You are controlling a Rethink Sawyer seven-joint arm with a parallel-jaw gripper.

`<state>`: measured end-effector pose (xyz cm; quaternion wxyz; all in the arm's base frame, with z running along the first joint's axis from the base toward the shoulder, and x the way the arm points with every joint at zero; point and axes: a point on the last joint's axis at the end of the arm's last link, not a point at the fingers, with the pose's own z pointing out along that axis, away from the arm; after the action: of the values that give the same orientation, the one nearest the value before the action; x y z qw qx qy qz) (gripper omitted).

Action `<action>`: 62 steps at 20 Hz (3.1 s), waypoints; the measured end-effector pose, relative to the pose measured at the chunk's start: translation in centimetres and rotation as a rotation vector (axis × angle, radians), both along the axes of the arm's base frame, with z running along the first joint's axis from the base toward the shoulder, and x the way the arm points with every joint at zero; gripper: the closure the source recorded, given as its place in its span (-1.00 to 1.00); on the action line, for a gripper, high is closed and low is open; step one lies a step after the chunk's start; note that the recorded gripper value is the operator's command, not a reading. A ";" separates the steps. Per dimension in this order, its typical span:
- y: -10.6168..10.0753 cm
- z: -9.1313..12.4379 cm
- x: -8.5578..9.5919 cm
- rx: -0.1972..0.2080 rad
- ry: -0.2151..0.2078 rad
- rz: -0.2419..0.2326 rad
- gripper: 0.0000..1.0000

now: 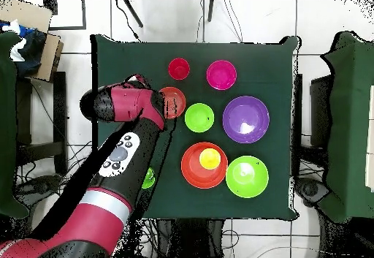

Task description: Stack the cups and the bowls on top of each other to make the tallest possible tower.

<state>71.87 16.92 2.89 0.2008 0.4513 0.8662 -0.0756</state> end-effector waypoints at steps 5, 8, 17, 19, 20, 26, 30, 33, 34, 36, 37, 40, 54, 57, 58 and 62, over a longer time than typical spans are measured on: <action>-0.1 0.0 0.1 -0.003 -0.019 0.005 -1.00; -0.2 -0.1 0.1 -0.003 -0.021 0.005 -1.00; -0.6 -0.2 -0.6 -0.006 -0.013 -0.004 -1.00; -0.7 -0.2 -0.8 -0.006 -0.011 -0.007 -1.00; -0.8 -0.2 -0.8 -0.007 -0.009 -0.008 -1.00; -0.8 -0.3 -1.0 -0.008 -0.012 -0.007 -1.00; -0.8 -0.4 -1.0 -0.010 -0.017 -0.004 -1.00; -0.8 -0.5 -0.9 -0.011 -0.027 0.000 -1.00; -0.8 -0.6 -0.9 -0.012 -0.030 0.001 -1.00; -0.9 -0.7 -0.7 -0.015 -0.045 0.007 -1.00; -0.9 -0.9 -0.7 -0.016 -0.053 0.011 -1.00; -1.0 -1.5 -0.7 -0.022 -0.068 0.020 -1.00; -1.9 -6.0 -2.7 -0.046 -0.015 0.024 -1.00; -2.0 -6.4 -3.0 -0.048 -0.008 0.024 -1.00; -2.0 -6.4 -3.0 -0.048 -0.007 0.024 -1.00; -2.0 -6.5 -3.1 -0.049 -0.006 0.023 -1.00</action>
<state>68.78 14.91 -3.64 0.2150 0.4364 0.8687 -0.0931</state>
